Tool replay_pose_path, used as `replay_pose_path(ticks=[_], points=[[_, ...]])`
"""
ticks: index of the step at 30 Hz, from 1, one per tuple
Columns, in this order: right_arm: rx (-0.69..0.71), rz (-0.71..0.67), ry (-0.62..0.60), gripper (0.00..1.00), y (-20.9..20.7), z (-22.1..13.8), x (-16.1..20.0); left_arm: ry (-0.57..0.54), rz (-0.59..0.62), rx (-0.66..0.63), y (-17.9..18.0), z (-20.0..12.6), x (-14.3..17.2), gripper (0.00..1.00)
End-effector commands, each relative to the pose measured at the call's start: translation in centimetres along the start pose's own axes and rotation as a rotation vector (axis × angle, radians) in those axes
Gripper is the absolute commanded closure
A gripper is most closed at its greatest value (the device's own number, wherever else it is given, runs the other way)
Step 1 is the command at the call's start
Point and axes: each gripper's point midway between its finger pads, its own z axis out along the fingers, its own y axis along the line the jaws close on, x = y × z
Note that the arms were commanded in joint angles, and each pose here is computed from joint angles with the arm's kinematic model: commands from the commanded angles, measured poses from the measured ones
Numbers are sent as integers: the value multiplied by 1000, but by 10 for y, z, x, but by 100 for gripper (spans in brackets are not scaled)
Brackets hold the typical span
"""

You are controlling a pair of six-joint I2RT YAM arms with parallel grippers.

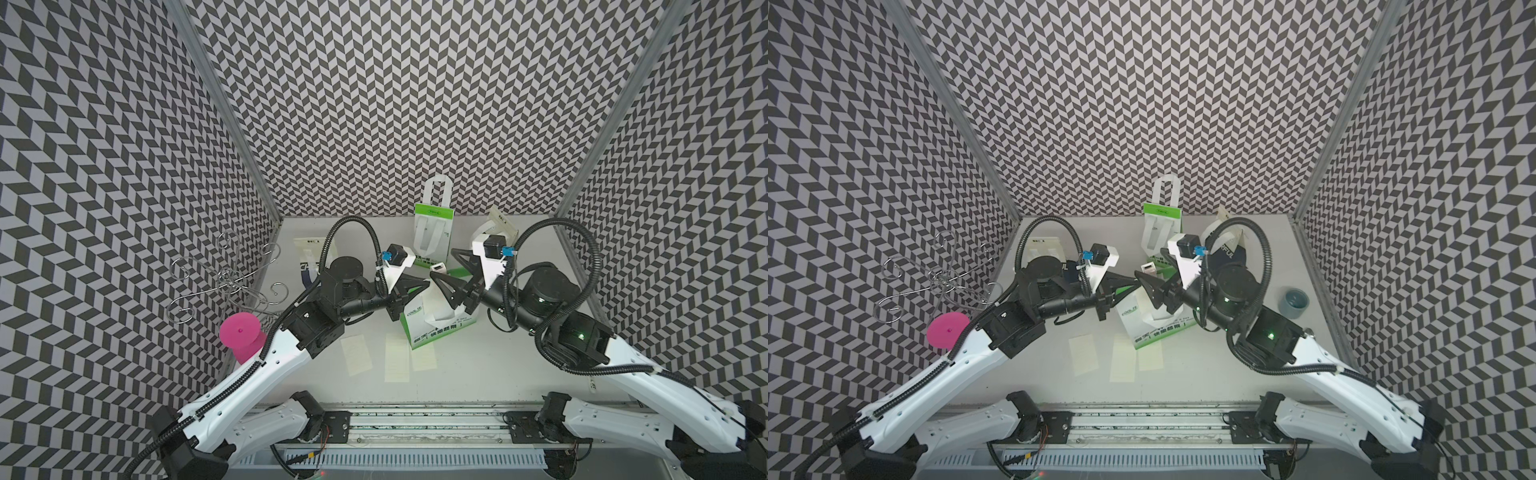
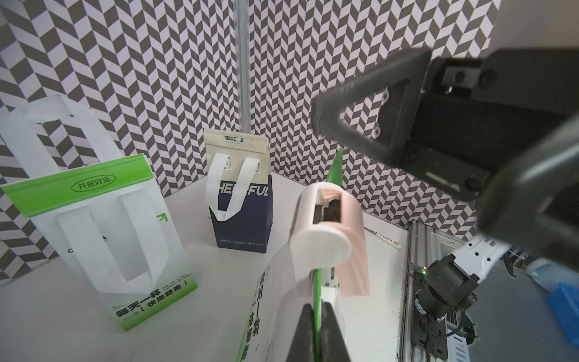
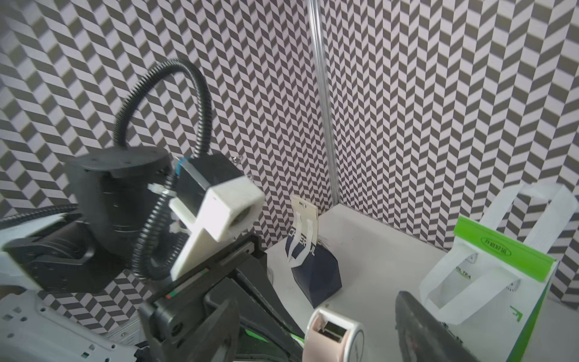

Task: Staple the receipts to the bags
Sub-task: Pick up the stapler from the takeout bag.

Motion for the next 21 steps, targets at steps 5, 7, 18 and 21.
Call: replay_pose_path(ticks=[5,7,18,21], points=[[61,-12,-12,38,-8,12,8,-71,-11,-47,4,-1,-19,100],[72,-16,0,45,-11,15,16,-70,-17,-40,4,0,-18,100],[119,-18,-81,89,-16,30,-2,-34,-74,-30,5,7,-13,100],[159,31,-154,94,-23,28,-19,-15,-100,-54,10,9,-9,100]])
